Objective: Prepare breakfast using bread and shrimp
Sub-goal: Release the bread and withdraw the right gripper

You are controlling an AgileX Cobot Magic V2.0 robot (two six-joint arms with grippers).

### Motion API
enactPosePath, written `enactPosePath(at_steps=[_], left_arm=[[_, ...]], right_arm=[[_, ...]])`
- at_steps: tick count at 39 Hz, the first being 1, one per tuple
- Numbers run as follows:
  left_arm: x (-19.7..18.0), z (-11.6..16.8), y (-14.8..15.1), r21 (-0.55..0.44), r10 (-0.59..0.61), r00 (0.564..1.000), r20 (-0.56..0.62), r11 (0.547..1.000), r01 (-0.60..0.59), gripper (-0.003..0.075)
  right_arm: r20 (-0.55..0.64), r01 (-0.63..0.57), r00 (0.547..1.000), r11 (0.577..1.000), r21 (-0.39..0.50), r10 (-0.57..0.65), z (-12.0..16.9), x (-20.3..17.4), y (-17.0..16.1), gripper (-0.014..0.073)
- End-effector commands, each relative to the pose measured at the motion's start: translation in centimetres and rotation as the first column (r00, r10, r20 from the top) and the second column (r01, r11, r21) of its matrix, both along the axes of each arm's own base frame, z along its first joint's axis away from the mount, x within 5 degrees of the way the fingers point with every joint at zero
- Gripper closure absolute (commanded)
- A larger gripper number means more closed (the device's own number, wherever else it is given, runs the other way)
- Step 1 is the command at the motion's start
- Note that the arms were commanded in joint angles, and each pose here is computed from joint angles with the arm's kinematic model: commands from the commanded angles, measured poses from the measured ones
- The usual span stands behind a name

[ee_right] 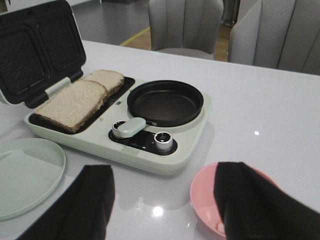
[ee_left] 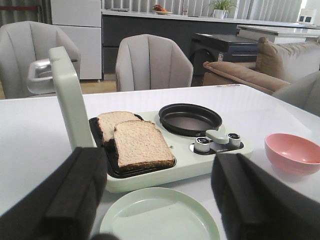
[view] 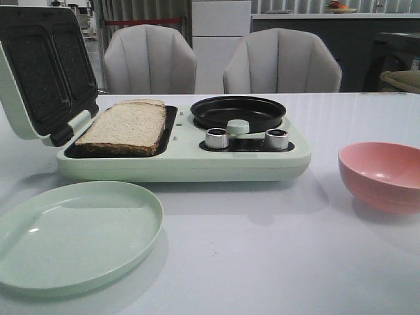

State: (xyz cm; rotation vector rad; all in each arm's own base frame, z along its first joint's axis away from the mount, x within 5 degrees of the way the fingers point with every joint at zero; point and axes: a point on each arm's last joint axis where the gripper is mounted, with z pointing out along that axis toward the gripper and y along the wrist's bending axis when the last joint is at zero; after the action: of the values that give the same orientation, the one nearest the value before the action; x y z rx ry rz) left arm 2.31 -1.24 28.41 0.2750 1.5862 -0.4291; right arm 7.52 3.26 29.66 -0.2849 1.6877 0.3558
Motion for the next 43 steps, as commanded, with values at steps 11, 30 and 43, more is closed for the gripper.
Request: enactPosePath(at_steps=[11, 30, 43], left_arm=[[-0.3, 1.5, 0.1, -0.066, 0.001, 0.996, 0.088, 0.998, 0.005, 0.0209], [2.3, 5.1, -1.1, -0.067, -0.006, 1.0, -0.031, 0.998, 0.003, 0.0209], [9.5, 9.6, -4.4, -0.037, 0.005, 0.983, -0.184, 0.999, -0.012, 0.0209]], right_arm=[[0.246, -0.005, 0.969, 0.993, 0.116, -0.024, -2.5, -4.0, -1.7, 0.0064], [0.234, -0.004, 0.972, 0.994, 0.112, -0.023, -3.0, -3.9, -1.6, 0.0064], [0.234, -0.004, 0.972, 0.994, 0.112, -0.023, -3.0, -3.9, -1.6, 0.0064]])
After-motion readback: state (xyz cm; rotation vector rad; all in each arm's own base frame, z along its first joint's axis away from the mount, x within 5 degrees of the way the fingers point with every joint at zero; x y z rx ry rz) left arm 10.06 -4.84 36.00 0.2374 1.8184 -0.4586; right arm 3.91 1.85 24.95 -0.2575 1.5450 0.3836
